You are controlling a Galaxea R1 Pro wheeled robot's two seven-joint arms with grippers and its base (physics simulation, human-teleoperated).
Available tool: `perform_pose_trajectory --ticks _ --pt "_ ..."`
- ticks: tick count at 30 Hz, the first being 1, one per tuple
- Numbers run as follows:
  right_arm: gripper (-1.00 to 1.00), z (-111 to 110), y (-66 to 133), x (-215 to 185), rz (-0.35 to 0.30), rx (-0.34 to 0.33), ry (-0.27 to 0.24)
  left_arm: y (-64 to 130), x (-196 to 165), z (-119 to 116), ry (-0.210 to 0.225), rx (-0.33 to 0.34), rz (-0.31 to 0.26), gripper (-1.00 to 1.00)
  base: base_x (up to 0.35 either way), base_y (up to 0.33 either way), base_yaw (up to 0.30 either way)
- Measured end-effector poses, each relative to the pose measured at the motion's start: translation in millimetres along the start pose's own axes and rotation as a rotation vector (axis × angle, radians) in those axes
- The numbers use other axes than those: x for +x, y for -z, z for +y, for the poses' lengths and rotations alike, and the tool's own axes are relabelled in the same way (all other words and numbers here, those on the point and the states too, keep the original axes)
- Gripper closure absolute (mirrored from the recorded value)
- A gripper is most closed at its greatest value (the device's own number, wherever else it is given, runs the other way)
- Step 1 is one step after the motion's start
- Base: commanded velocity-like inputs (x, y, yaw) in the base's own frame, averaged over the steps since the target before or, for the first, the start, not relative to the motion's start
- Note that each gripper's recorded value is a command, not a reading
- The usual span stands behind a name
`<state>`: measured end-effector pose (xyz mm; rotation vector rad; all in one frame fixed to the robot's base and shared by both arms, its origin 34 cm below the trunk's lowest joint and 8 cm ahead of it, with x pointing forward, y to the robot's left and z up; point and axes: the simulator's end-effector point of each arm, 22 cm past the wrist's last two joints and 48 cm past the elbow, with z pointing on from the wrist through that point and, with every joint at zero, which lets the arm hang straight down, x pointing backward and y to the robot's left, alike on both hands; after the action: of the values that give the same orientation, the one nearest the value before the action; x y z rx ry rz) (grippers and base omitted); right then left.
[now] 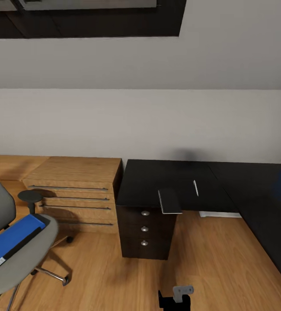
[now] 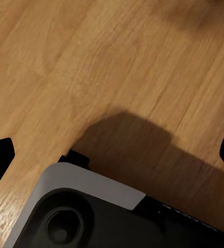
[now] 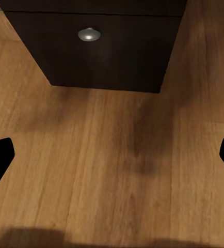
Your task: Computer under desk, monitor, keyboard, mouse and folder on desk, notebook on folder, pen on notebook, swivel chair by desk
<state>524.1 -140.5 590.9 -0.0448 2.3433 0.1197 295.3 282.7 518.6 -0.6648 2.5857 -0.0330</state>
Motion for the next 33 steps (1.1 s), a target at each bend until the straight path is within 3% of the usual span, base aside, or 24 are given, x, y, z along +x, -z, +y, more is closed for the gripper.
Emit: perform_pose_trajectory --ticks 21,33 --pt "-1.00 5.7 0.7 2.1 0.007 -0.009 0.003 0.0 -0.2 -0.1 0.000 0.000 -0.001 -1.00 0.000 0.000 0.265" --pt "-1.00 2.9 1.4 -5.0 -0.009 -0.006 0.005 -0.3 -4.9 -2.6 0.001 0.006 -0.012 -1.00 0.000 0.000 0.181"
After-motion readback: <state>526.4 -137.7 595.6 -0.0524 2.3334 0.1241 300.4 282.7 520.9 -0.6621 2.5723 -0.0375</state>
